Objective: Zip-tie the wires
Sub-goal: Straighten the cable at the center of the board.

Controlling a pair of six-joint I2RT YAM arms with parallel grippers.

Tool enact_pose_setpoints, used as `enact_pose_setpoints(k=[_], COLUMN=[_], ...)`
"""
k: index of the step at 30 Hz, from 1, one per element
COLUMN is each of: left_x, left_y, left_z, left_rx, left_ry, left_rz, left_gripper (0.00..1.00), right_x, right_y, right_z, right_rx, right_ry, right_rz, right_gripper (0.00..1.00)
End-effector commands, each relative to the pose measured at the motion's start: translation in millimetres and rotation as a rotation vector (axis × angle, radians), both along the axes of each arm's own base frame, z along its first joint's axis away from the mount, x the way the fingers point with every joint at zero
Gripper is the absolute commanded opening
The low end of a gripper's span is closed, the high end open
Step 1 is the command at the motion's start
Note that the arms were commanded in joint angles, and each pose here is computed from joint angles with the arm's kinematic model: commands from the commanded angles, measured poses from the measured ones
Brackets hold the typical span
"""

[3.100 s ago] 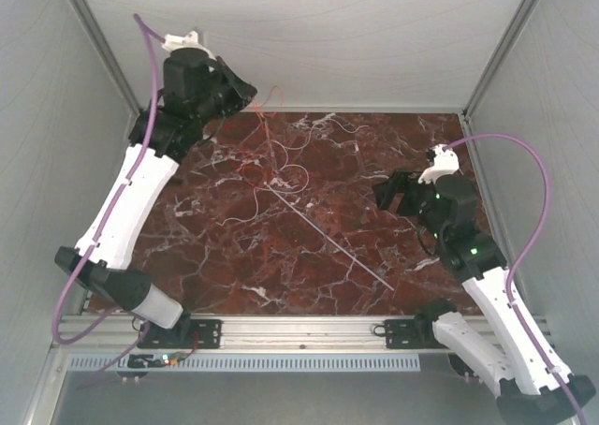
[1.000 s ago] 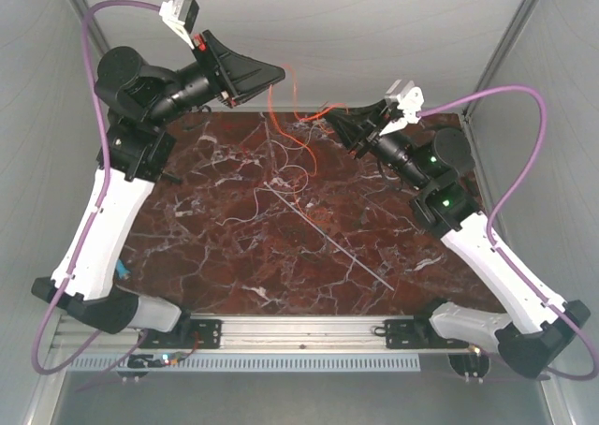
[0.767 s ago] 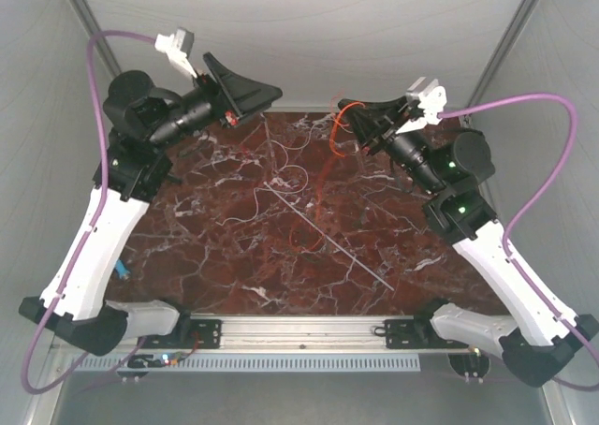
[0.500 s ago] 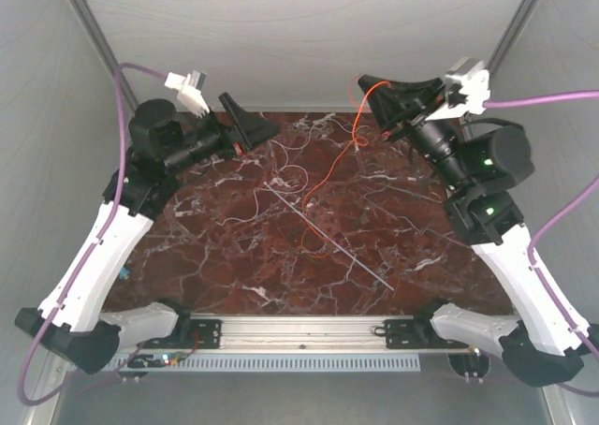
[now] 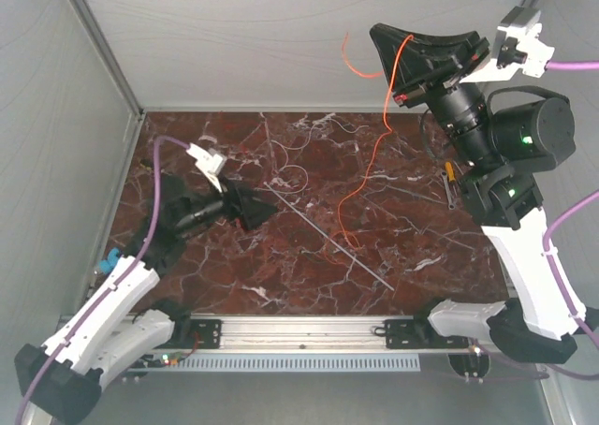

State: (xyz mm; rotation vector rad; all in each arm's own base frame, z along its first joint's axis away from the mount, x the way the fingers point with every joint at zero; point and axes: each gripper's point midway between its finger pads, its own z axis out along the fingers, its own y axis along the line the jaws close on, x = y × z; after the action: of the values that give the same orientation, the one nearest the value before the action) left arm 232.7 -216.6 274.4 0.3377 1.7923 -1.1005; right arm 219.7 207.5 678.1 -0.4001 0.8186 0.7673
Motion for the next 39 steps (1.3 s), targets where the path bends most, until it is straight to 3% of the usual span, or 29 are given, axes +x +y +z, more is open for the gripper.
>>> enact_pose_setpoints(k=[1, 8, 14, 20, 30, 34, 39], left_x=[-29.9, -48.5, -59.6, -54.8, -75.5, -71.0, -72.9], left_y=[-22.3, -59.1, -92.7, -119.3, -163.7, -179.5, -201.2], left_z=[8.4, -29.9, -53.9, -72.0, -90.4, -99.1, -106.2], left_rx=[0.010, 0.078, 0.079, 0.033, 0.008, -0.022, -0.051], left_ry=[-0.313, -0.429, -0.417, -0.382, -0.346, -0.317, -0.269], left_rz=[-0.242, -0.403, -0.520, -0.530, -0.740, -0.756, -0.796], left_gripper=[0.99, 0.99, 1.00, 0.99, 0.97, 0.90, 0.71], right_x=[-10.7, -20.2, -22.7, -25.5, -27.1, -27.9, -28.0], right_y=[-3.7, -8.6, -11.7, -14.4, -16.3, -16.3, -17.2], right_z=[24.1, 50.2, 54.2, 57.6, 63.1, 65.7, 69.0], right_rx=[0.056, 0.111, 0.128, 0.138, 0.143, 0.144, 0.146], right_ry=[-0.015, -0.048, -0.048, -0.053, -0.058, -0.063, -0.069], right_rz=[0.033, 0.059, 0.060, 0.059, 0.055, 0.058, 0.052], right_gripper=[0.00, 0.00, 0.00, 0.00, 0.00, 0.00, 0.00])
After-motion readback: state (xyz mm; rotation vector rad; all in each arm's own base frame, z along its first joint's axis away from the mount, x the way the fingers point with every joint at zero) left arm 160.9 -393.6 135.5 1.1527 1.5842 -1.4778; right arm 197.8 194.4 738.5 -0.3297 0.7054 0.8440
